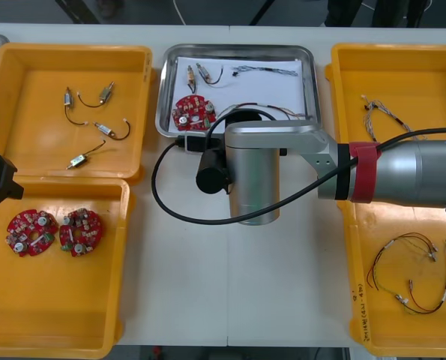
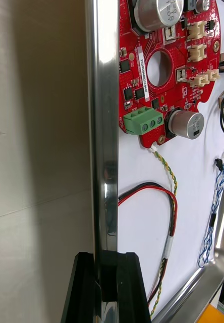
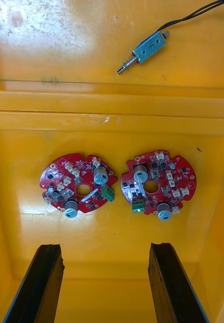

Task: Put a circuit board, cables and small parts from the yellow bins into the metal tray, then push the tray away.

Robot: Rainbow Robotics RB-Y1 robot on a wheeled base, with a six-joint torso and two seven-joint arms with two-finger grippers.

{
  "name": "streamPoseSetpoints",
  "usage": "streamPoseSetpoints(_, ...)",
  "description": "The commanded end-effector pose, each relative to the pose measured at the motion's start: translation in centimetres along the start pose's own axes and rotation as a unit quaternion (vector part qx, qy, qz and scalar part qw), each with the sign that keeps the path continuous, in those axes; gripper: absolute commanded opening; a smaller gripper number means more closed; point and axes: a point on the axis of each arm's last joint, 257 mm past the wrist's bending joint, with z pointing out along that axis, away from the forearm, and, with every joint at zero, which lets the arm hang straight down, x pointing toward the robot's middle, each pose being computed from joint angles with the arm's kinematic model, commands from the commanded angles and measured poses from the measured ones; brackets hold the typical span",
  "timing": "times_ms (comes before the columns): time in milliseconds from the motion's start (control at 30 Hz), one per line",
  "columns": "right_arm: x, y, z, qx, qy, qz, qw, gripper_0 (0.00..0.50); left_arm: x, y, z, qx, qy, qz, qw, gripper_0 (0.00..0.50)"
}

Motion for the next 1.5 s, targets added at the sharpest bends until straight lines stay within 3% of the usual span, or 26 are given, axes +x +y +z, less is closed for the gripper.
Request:
streamPoseSetpoints(33,-2.5,-3.0,-0.5,0.032,-0.021,-0.033,0.999,0.0,-0.5,1.9,-1.6,-0.029,-0.015,0.035,0.9989,0.5)
streamPoseSetpoints(567,-2.5,-4.4,0.6,0.047,-0.026,-0.031,0.998,0.001,-0.5,1.9,-1.6,-0.029,-0.015,0.035,0.9989,0.5)
streamPoseSetpoints(600,-2.4,-4.5,0.6,0.048,-0.025,-0.032,0.998,0.053,-0.5,1.9,-1.6,-0.029,-0.015,0.035,0.9989,0.5)
streamPoseSetpoints(633,-2.4,-4.6,0.7,0.049,-0.025,-0.032,0.998,0.222,-0.5,1.9,-1.6,-0.029,-0.015,0.035,0.9989,0.5)
streamPoseSetpoints(667,-2.4,-4.6,0.7,0.049,-0.026,-0.032,0.998,0.306,-0.5,1.9,-1.6,-0.029,-0.015,0.035,0.9989,0.5)
streamPoseSetpoints(700,-2.5,-4.6,0.7,0.05,-0.026,-0.033,0.998,0.434,-0.5,1.9,-1.6,-0.029,-0.015,0.035,0.9989,0.5)
streamPoseSetpoints(733,-2.4,-4.6,0.7,0.05,-0.026,-0.033,0.998,0.5,-0.5,1.9,-1.6,-0.029,-0.015,0.035,0.9989,0.5)
streamPoseSetpoints(933,-2.8,-4.5,0.1,0.041,-0.028,-0.022,0.999,0.5,-0.5,1.9,-1.6,-0.029,-0.015,0.035,0.9989,0.5)
streamPoseSetpoints(1133,-3.4,-3.0,-2.2,-0.027,-0.023,0.042,0.998,0.5,-0.5,1.9,-1.6,-0.029,-0.015,0.035,0.9989,0.5)
streamPoseSetpoints(1500,-1.3,-1.3,-8.0,-0.08,0.006,0.12,0.99,0.5,-0.5,1.9,-1.6,-0.029,-0.015,0.035,0.9989,0.5)
